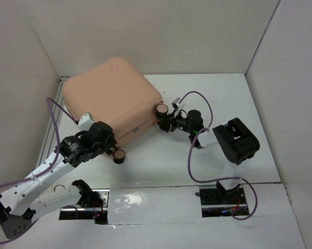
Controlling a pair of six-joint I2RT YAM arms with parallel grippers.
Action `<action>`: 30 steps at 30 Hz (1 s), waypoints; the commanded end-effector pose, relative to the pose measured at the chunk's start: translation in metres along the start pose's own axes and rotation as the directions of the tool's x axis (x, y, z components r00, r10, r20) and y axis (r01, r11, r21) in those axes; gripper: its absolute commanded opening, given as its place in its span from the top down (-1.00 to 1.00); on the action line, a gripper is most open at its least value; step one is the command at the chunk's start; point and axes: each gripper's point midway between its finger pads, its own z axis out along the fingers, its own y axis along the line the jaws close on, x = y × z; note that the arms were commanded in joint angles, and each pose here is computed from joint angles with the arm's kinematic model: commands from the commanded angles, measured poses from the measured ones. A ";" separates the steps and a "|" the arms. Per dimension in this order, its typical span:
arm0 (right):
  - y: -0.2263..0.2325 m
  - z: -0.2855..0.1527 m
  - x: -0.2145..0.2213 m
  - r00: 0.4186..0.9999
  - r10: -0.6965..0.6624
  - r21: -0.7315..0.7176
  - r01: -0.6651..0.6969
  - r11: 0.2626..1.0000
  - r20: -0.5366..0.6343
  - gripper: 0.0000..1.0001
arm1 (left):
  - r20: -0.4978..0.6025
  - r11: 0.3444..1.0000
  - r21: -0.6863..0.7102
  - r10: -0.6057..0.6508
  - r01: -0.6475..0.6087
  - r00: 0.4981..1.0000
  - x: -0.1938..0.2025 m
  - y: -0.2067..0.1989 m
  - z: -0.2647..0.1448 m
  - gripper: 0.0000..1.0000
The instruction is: Pack the luggage
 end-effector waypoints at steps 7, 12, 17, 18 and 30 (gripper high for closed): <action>0.016 0.011 -0.066 0.968 -0.057 0.007 0.057 0.998 0.243 -0.01 | -0.013 0.987 -0.105 0.122 -0.123 0.992 0.009 0.030 0.012 1.00; 0.015 0.022 -0.064 0.973 -0.076 0.027 0.072 0.997 0.218 0.12 | -0.018 0.989 -0.094 0.117 -0.119 0.993 0.010 0.032 0.010 1.00; 0.001 0.021 -0.068 0.970 -0.071 0.161 0.034 0.986 0.231 0.60 | -0.016 0.990 -0.093 0.108 -0.109 0.994 0.010 0.033 0.008 1.00; -0.003 0.019 -0.063 0.972 -0.057 0.184 0.015 0.983 0.226 0.79 | -0.012 0.991 -0.084 0.103 -0.103 0.995 0.009 0.033 0.007 1.00; -0.123 -0.015 -0.098 0.895 0.046 0.521 -0.300 0.799 0.444 1.00 | -0.023 0.964 -0.260 0.047 -0.052 0.999 0.015 0.076 0.004 1.00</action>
